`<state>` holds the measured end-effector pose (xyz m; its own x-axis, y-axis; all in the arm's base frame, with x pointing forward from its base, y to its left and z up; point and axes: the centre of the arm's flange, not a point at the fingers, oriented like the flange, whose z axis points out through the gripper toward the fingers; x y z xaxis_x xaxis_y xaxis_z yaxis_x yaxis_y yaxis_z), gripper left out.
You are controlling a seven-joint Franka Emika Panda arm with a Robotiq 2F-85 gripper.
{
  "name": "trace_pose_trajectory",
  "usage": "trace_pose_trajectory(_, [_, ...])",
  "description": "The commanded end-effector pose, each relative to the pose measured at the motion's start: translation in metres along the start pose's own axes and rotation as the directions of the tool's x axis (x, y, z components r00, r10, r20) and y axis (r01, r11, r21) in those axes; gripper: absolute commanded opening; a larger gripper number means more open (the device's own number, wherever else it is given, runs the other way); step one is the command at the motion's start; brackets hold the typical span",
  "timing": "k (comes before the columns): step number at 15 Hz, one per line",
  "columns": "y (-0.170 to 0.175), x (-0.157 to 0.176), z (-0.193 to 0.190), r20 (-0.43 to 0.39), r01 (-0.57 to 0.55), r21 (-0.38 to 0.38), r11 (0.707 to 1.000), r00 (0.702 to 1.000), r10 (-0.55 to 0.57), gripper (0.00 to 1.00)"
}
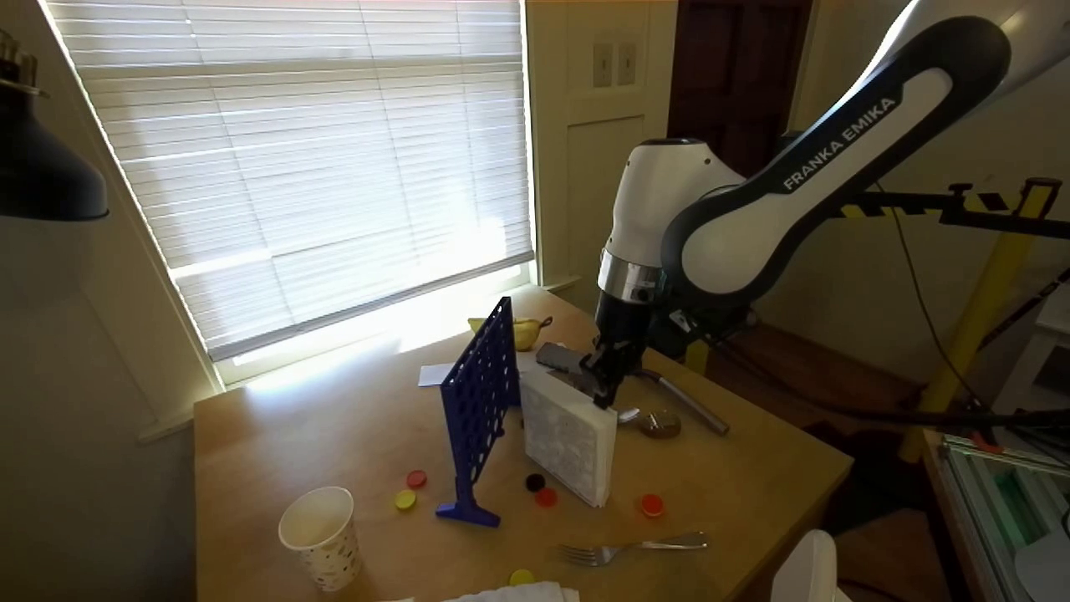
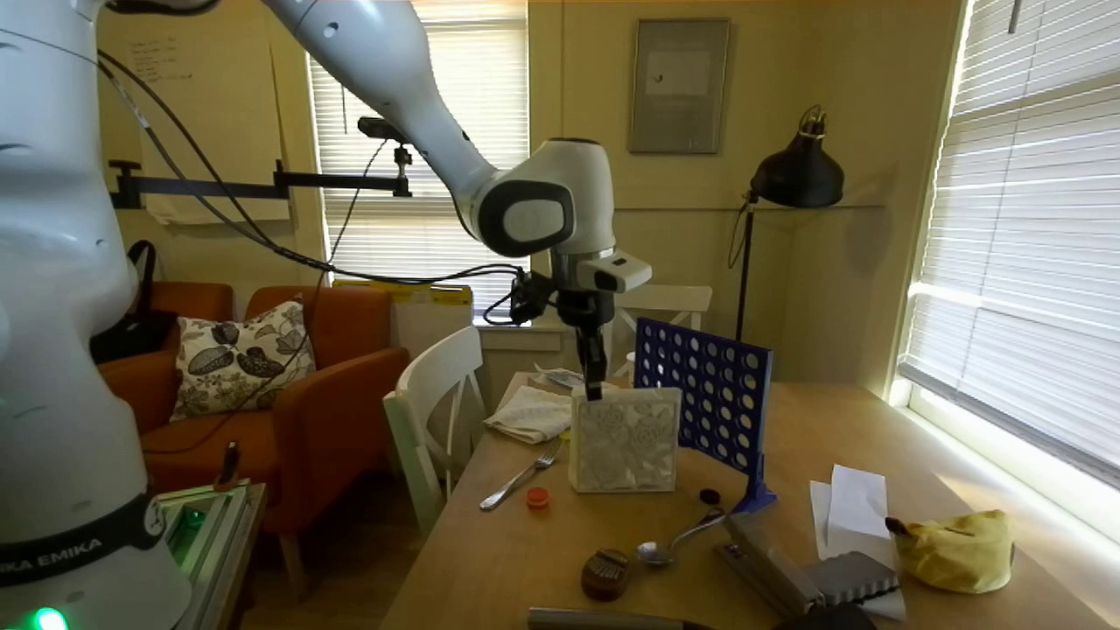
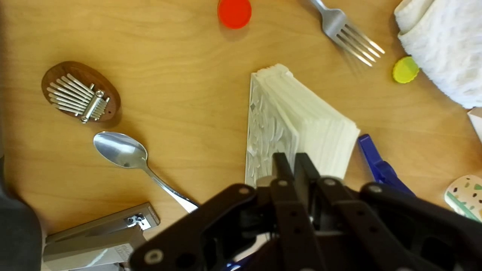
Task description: Place one napkin on the table.
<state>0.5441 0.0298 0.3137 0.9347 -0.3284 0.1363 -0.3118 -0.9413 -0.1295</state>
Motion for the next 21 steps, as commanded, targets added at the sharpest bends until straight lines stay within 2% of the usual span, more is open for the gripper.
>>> trace_pose_trajectory(1, [-0.003, 0.004, 0.006, -0.001, -0.012, 0.022, 1.0, 1.0, 0.012, 0.13])
trace_pose_trajectory(3, [-0.002, 0.004, 0.007, 0.003, -0.012, 0.028, 1.0, 1.0, 0.012, 0.11])
trace_pose_trajectory(6, [-0.003, 0.004, 0.007, 0.004, -0.016, 0.037, 0.999, 1.0, 0.016, 0.0])
trace_pose_trajectory(12, [-0.005, -0.001, -0.005, -0.008, -0.015, 0.042, 0.999, 1.0, 0.015, 0.0])
trace_pose_trajectory(21, [-0.021, -0.013, -0.071, -0.091, 0.011, 0.043, 0.999, 0.996, -0.007, 0.0])
